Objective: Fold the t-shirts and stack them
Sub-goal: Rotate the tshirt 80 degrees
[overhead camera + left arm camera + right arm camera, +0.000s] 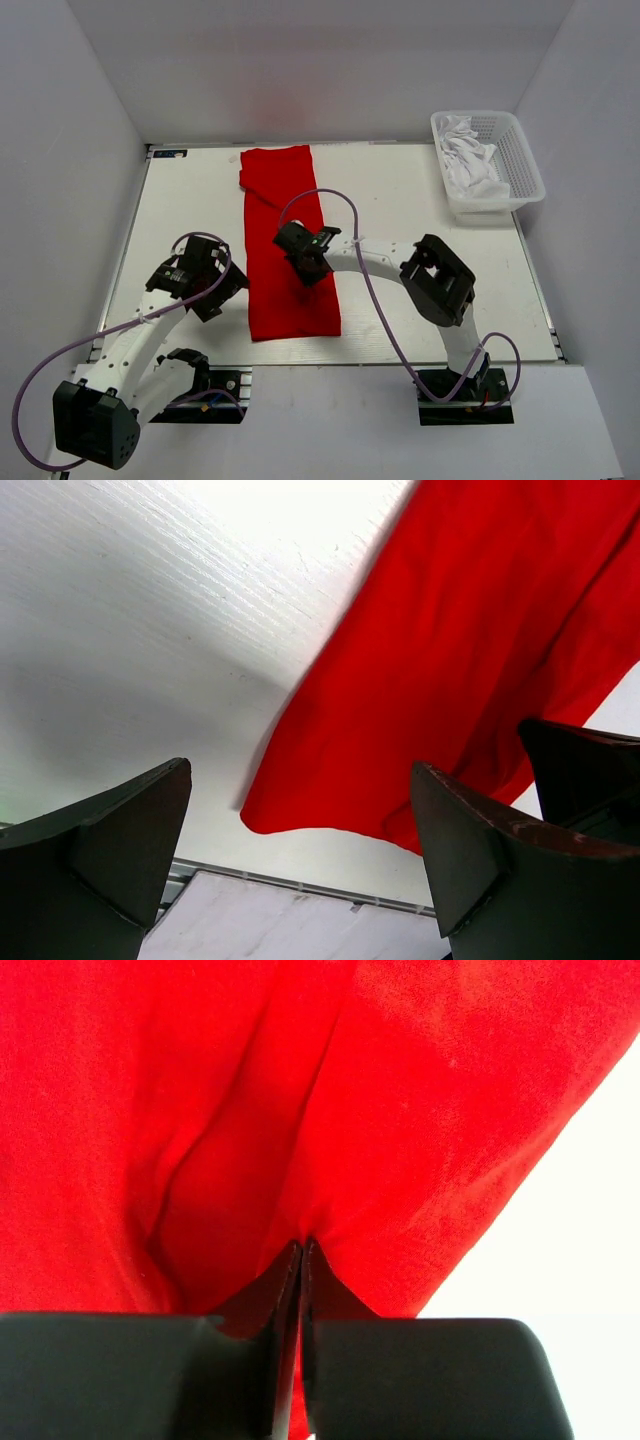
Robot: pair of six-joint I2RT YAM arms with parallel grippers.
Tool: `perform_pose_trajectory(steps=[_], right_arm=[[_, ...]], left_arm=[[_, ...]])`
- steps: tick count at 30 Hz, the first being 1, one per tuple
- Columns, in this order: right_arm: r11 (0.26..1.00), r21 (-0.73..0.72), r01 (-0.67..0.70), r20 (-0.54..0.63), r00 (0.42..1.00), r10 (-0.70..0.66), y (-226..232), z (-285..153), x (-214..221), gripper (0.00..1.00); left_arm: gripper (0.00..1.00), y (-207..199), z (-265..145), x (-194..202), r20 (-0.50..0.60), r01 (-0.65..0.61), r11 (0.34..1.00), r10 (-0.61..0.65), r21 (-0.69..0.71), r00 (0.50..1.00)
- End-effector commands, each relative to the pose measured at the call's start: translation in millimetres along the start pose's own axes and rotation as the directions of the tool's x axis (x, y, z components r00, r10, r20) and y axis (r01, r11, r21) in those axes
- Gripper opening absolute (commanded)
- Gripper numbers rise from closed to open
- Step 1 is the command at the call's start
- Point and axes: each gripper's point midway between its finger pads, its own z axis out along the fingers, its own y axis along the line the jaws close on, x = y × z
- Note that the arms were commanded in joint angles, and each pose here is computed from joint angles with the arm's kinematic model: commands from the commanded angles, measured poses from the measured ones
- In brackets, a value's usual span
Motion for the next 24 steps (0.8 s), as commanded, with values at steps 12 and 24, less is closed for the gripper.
perform_pose_trajectory(steps=[12,24], right_arm=[[0.992,-0.122,-0.008,0.109,0.994,0.021,22.3,-33.6,-25.8,0.00],[0.971,-0.241,-0.007,0.185,0.981,0.053,33.5,-63.9,-30.1,0.00]], left_arm=[[1.00,1.7,-1.4,-3.1,0.017,-0.029,1.000,0.029,-0.005,0.999],[1.00,1.7,6.5,1.6,-0.009,-0.050,0.999,0.050,-0.004,0.999]])
